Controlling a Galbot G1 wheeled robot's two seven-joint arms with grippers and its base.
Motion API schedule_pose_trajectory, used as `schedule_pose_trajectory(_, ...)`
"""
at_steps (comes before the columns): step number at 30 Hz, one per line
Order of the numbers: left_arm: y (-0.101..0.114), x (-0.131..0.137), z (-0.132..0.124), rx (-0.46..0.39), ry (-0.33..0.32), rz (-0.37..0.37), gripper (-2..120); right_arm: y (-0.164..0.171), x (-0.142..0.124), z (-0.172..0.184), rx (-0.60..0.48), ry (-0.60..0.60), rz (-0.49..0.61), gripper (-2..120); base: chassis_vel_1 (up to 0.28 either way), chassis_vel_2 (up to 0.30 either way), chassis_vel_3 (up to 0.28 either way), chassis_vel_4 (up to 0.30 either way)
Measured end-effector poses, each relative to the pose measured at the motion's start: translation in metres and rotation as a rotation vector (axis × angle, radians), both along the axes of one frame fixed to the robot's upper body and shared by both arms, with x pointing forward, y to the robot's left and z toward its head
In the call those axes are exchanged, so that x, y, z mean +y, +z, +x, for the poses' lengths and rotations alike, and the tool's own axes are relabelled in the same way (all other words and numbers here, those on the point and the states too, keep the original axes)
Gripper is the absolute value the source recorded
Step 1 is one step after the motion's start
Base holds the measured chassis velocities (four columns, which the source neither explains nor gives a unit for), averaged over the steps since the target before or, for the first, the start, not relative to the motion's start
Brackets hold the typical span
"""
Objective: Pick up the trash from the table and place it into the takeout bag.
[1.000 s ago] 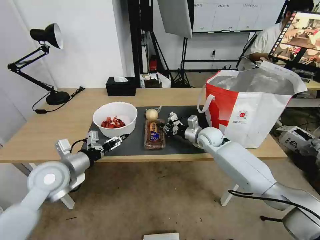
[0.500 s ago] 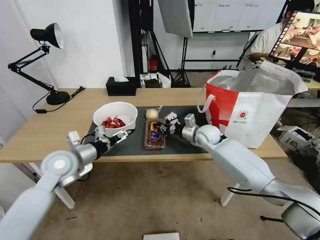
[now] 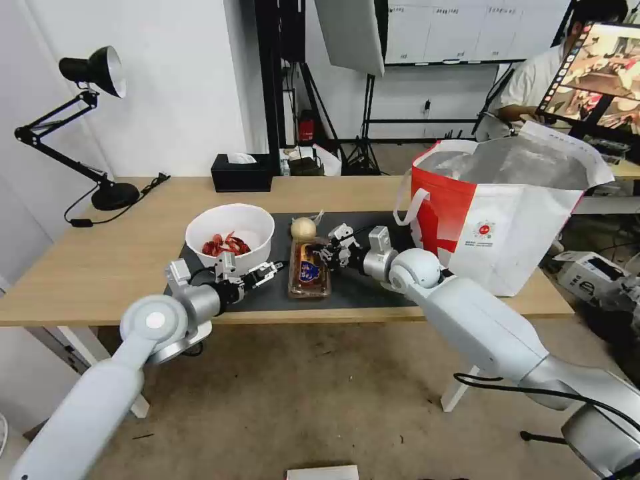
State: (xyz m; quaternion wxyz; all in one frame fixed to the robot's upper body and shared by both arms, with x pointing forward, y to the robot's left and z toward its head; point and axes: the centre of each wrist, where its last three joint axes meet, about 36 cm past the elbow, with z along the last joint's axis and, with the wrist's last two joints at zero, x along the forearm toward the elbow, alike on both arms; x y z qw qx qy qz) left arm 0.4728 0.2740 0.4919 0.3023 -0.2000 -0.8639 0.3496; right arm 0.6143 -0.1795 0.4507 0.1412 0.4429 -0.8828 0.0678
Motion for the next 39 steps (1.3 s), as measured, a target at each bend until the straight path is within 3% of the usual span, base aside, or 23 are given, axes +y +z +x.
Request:
schedule_pose_trajectory(16, -0.003, -0.016, 0.014, 0.021, -0.033, 0.07, 100, -0.007, -0.001, -0.006, 0.015, -0.007, 0.007, 0, 0.0, 0.0, 0.0, 0.0)
schedule_pose_trajectory(34, -0.006, -0.036, 0.02, 0.019, -0.069, 0.07, 100, -0.005, -0.004, -0.009, 0.011, -0.022, 0.021, 0, 0.0, 0.0, 0.0, 0.0)
schedule_pose_trajectory(39, -0.006, -0.037, 0.021, 0.021, -0.072, 0.071, 91, -0.005, -0.004, -0.009, 0.013, -0.024, 0.023, 0, 0.0, 0.0, 0.0, 0.0)
